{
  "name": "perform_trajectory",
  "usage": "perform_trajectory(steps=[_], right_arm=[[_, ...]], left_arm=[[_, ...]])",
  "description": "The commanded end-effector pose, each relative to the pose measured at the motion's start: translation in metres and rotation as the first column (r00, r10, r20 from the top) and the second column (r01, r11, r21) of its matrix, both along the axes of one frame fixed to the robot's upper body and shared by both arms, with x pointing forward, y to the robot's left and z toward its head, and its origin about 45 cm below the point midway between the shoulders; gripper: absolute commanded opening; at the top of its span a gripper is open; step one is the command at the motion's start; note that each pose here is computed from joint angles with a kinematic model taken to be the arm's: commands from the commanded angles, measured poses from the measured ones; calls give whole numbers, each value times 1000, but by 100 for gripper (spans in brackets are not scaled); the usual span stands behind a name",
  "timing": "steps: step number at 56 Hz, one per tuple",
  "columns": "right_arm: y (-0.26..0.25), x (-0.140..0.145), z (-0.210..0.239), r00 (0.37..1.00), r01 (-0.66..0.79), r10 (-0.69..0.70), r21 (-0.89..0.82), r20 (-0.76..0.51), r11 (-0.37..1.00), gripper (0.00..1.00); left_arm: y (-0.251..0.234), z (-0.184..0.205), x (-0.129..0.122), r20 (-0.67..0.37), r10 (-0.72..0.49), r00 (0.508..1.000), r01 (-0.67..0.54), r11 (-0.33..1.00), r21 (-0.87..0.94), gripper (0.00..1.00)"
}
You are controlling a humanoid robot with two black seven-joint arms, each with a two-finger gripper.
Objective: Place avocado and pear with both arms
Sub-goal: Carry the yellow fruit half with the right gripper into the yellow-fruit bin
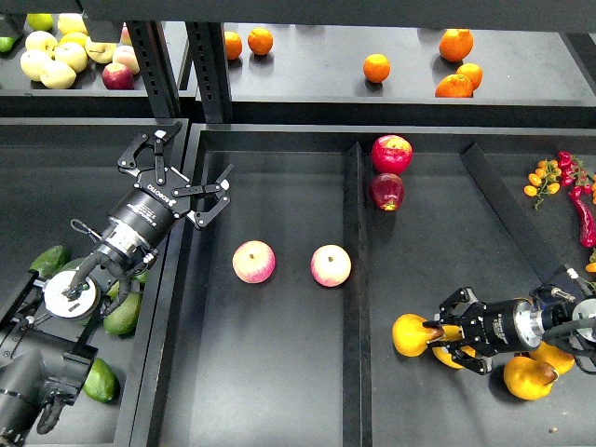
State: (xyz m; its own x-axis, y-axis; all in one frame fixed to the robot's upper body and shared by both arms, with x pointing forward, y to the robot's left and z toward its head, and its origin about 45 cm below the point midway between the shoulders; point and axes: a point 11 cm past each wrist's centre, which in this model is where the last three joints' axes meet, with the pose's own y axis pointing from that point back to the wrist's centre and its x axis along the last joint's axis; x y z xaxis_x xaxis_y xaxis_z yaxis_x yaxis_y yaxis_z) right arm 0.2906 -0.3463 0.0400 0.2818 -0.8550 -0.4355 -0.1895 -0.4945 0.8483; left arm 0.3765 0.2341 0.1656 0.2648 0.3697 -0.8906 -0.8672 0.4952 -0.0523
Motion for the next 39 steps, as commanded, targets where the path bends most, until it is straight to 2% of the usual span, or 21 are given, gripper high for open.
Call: perform_trajectory(steps=[1, 16, 19, 32, 39], right_arm=[[0, 2, 1, 1000, 2, -2, 1, 5, 1000, 54], [3, 10, 10, 999, 18, -19, 33, 35, 999, 88], [5, 14, 14, 998, 25, -28, 48, 49, 999, 92], [5, 25, 25, 994, 58, -66, 87, 87, 994, 97], [5, 42, 39, 985, 91, -107, 122, 134, 988, 99]], left_arm=[[0, -1, 0, -3, 1, 1000, -1, 1000, 0, 99], [0, -2, 0, -4, 1, 1000, -1, 1000, 0, 99], [1, -1, 0, -3, 2, 1000, -2, 1000, 0, 99], [1, -1, 0, -4, 2, 1000, -2, 1000, 0, 99], [1, -1, 0, -3, 2, 1000, -2, 1000, 0, 99]])
